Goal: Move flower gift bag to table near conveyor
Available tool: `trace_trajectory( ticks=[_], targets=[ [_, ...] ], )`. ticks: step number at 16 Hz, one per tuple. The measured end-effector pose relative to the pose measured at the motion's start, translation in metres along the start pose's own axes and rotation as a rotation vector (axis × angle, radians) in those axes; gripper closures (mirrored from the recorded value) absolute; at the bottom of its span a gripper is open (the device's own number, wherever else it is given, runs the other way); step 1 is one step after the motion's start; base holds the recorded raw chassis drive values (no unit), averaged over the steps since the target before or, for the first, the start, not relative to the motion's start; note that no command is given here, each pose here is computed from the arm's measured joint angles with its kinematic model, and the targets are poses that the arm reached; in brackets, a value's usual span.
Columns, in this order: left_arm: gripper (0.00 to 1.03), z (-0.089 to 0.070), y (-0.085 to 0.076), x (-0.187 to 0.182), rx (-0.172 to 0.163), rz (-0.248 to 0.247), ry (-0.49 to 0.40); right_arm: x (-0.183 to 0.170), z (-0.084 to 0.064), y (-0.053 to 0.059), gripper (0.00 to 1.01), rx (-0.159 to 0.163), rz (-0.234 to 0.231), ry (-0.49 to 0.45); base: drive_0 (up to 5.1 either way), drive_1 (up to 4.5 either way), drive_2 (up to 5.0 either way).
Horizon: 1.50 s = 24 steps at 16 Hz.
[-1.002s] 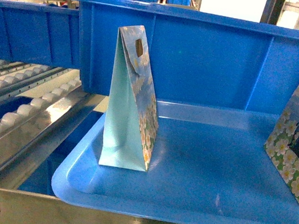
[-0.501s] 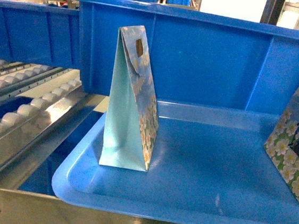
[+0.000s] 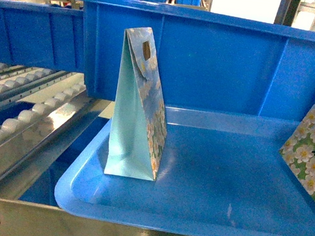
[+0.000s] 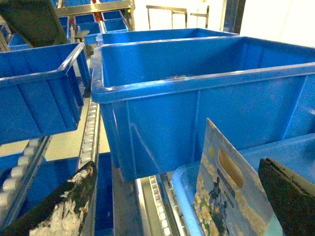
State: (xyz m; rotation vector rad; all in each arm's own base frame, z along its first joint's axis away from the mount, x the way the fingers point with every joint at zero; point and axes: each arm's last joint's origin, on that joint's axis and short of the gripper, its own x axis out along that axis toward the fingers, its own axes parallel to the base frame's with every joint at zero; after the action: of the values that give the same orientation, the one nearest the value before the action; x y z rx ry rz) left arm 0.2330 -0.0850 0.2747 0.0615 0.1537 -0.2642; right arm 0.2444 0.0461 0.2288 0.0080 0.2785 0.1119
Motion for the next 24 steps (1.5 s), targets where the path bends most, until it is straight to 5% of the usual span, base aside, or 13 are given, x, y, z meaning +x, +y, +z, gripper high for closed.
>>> trace_trajectory(
  ticks=[4, 9, 11, 14, 18, 24],
  targets=[
    [0.05, 0.000, 0.000, 0.000, 0.000, 0.000, 0.000, -0.052, 0.023, -0.011, 0.98, 0.009, -0.010, -0.170, 0.0, 0.00, 0.0],
    [0.05, 0.000, 0.000, 0.000, 0.000, 0.000, 0.000, -0.113, 0.018, -0.020, 0.98, -0.001, -0.037, -0.299, 0.0, 0.00, 0.0],
    [0.05, 0.000, 0.000, 0.000, 0.000, 0.000, 0.000, -0.116, 0.017, -0.023, 0.98, -0.020, -0.090, -0.305, 0.0, 0.00, 0.0],
    [0.05, 0.000, -0.002, 0.000, 0.001, -0.006, 0.000, -0.114, 0.016, -0.024, 0.98, -0.030, -0.098, -0.294, 0.0, 0.00, 0.0],
    [0.05, -0.003, -0.043, 0.015, 0.037, -0.066, 0.070, -0.114, 0.016, -0.024, 0.98, -0.030, -0.098, -0.294, 0.0, 0.00, 0.0],
    [0.05, -0.023, -0.080, 0.045, 0.016, -0.059, 0.237, -0.114, 0.016, -0.024, 0.98, -0.030, -0.097, -0.294, 0.0, 0.00, 0.0]
  ],
)
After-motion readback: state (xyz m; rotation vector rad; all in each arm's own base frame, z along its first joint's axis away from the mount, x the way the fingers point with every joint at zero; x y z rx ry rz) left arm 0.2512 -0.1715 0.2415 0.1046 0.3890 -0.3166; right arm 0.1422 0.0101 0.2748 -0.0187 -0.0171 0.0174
